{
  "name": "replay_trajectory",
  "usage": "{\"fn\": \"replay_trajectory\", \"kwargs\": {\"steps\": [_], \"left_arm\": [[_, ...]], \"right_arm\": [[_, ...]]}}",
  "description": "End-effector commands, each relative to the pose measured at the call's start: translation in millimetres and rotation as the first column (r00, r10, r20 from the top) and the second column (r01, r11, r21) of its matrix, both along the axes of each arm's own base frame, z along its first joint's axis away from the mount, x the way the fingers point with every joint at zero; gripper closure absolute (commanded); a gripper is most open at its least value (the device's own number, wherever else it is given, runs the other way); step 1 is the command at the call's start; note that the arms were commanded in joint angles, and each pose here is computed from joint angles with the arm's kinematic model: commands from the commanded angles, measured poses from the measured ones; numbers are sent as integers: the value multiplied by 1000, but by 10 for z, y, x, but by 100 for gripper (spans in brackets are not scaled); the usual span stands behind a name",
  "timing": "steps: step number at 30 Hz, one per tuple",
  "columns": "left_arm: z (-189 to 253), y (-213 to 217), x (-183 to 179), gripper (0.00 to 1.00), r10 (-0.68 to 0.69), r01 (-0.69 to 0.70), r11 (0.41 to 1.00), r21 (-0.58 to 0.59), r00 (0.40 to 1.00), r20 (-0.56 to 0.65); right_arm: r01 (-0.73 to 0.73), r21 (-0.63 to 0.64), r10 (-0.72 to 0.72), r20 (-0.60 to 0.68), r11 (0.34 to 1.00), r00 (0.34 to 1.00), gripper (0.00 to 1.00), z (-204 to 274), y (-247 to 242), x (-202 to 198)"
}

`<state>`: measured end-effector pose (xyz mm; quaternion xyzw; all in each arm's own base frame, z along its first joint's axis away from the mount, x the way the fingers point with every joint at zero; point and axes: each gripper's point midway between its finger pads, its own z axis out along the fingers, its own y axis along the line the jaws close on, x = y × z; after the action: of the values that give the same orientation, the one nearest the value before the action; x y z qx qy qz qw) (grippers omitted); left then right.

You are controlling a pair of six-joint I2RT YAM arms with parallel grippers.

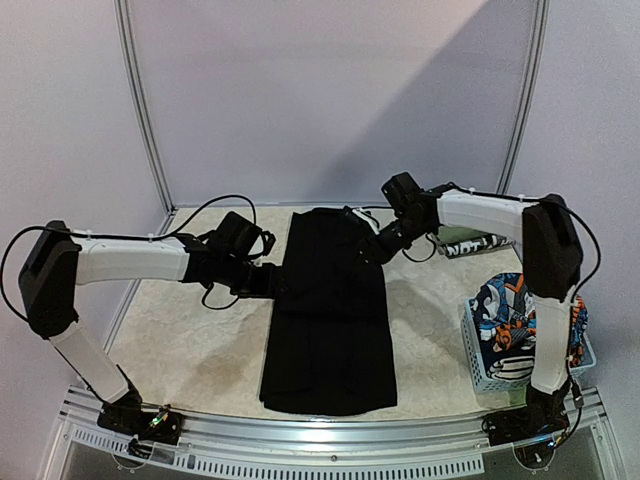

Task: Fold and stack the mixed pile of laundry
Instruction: Smooth out the rectangle-folded shirt at the center of the board.

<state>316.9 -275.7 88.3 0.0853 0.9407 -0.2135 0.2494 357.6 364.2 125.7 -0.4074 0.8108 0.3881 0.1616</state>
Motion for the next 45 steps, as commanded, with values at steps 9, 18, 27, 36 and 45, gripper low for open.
{"fn": "replay_trajectory", "kwargs": {"steps": [9,18,27,36,45], "left_arm": [[180,-19,113,35,90,-87,979,-183,996,9],[424,123,58,35,109,-97,980,-172,992,63],[814,413,-51,35,108,-89,990,-112,977,185],[942,760,-195,33,133,-121,991,-62,957,258],[750,763,-250,33,126,-116,991,-58,968,216]], "right_arm": [[128,-26,-130,-207,991,970,40,-615,347,553],[74,-43,-82,-250,996,965,77,-807,407,367],[-171,33,169,55,985,984,90,46,603,-415],[-635,-41,635,94,772,766,57,-104,462,-2464],[-691,27,679,160,723,716,46,542,47,-2444]]}}
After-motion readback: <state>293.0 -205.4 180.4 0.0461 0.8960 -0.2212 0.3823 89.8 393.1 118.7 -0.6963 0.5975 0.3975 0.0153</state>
